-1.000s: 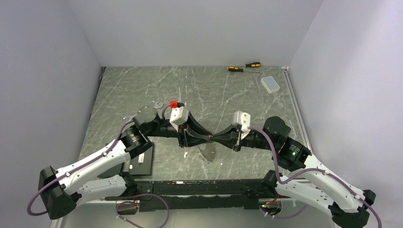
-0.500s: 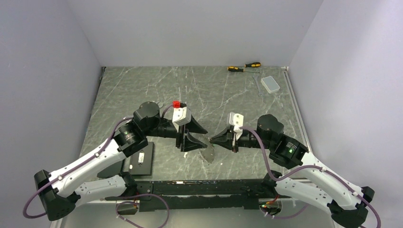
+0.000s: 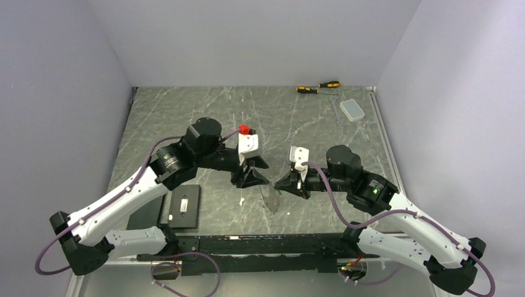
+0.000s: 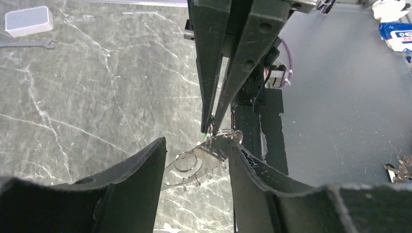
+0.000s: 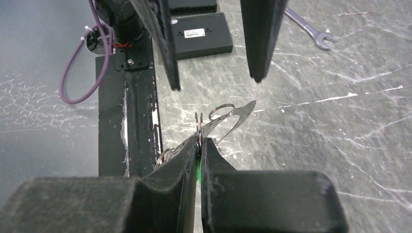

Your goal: Put the keys on the keyring

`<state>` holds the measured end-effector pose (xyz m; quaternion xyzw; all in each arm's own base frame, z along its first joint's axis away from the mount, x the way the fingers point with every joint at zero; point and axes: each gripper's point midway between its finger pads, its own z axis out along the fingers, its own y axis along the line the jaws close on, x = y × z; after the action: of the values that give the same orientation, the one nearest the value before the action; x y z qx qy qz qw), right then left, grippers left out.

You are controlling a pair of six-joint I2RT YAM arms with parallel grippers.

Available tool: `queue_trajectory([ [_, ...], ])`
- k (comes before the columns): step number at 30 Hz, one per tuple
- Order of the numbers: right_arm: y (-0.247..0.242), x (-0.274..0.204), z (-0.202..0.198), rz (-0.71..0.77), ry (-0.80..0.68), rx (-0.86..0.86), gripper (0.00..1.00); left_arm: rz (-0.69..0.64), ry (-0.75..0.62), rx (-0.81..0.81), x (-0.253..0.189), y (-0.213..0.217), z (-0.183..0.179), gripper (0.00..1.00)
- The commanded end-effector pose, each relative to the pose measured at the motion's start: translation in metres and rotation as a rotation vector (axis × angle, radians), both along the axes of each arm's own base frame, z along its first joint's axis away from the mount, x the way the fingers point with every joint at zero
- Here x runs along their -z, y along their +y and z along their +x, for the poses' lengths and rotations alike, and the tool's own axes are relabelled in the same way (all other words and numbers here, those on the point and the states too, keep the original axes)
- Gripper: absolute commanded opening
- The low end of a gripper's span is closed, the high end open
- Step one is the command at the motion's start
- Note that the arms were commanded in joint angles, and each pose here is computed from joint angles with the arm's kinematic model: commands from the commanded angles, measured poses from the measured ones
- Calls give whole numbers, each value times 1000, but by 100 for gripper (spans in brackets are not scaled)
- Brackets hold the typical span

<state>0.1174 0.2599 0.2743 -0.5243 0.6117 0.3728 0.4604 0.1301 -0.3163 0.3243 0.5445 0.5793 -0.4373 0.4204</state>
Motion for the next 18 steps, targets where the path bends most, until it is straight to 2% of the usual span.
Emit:
queue_trajectory([
  [1,2,-29,3,58,-54,3,0,47,11,45,5,-7,0,52],
  [7,0,-24,5,45,-52,19,0,56,61,119,12,-20,-3,48],
  [18,0,-19,5,40,-50,19,0,53,96,153,17,-28,-5,38],
])
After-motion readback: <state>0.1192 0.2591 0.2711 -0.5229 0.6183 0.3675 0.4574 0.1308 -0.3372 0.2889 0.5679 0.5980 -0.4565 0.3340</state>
